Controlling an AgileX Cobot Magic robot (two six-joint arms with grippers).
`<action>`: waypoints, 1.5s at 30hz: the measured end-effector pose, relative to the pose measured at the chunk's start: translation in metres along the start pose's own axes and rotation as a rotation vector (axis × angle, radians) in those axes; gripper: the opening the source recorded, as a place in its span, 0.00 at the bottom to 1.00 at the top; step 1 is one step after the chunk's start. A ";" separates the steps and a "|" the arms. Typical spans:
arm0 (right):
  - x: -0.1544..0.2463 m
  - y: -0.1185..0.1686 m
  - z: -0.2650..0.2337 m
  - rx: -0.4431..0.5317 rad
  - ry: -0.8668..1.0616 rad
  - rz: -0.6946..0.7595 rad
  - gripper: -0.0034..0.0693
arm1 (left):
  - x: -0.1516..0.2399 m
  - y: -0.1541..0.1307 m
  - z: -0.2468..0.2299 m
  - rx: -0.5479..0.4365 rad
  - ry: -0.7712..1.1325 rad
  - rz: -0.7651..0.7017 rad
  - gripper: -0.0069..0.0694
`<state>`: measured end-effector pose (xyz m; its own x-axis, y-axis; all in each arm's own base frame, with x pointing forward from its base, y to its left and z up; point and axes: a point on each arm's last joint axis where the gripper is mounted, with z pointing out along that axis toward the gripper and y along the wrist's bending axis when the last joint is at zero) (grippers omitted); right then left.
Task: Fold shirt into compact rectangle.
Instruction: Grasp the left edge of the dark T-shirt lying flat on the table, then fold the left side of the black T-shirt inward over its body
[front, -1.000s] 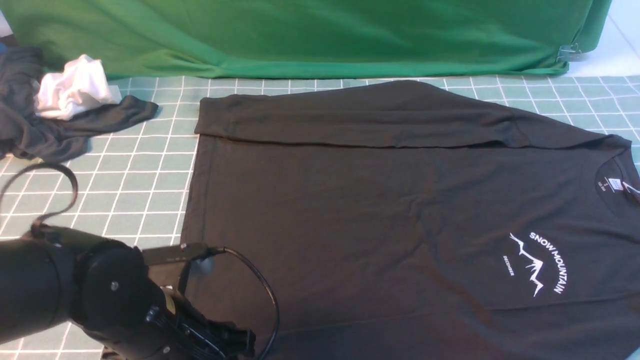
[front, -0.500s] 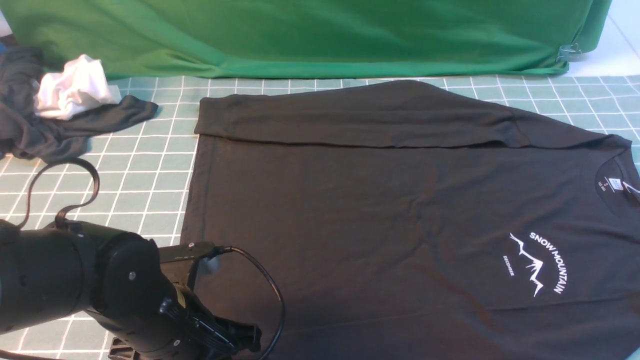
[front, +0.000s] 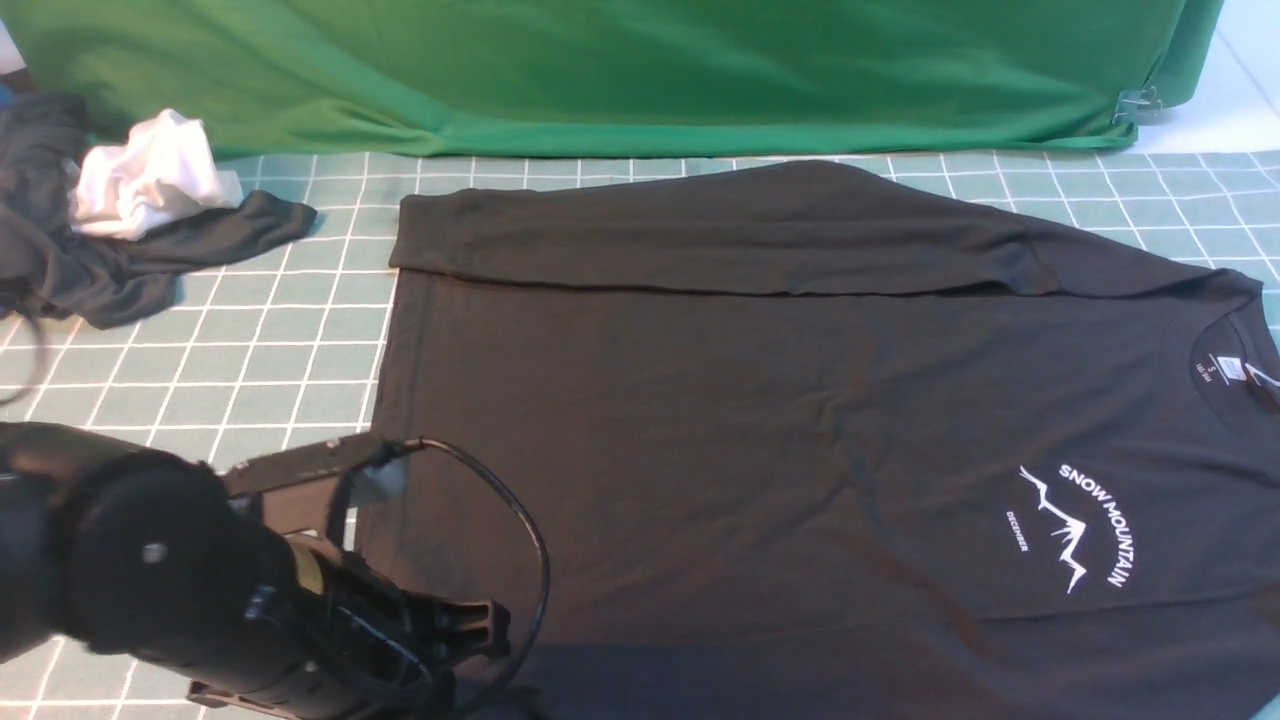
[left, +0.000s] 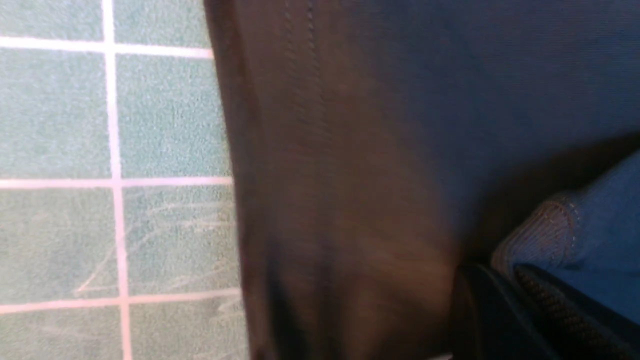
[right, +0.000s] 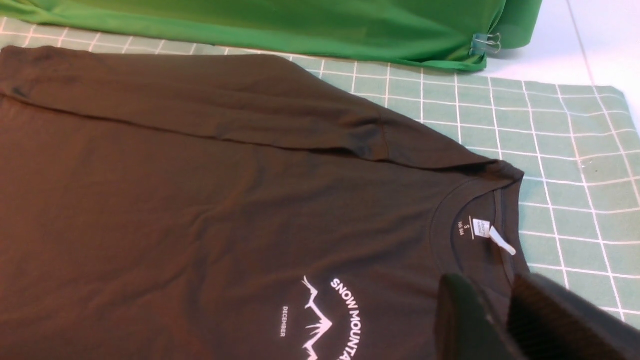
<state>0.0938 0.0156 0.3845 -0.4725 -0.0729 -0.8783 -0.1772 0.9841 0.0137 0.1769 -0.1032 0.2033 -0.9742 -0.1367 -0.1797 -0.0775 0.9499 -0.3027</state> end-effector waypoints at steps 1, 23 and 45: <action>0.000 0.000 0.000 0.000 0.000 0.000 0.25 | 0.000 0.000 -0.002 0.001 -0.005 0.003 0.11; 0.000 0.000 0.000 0.000 0.000 0.000 0.28 | -0.061 -0.039 -0.050 0.016 -0.227 0.109 0.11; 0.000 0.001 0.000 -0.012 0.003 0.012 0.31 | -0.176 0.025 0.070 -0.142 -0.232 -0.103 0.22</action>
<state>0.0934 0.0166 0.3843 -0.4770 -0.0620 -0.8767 -0.1821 0.9828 0.0296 0.3611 -0.0747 0.1621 -0.8863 -0.2795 -0.3692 -0.2182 0.9553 -0.1993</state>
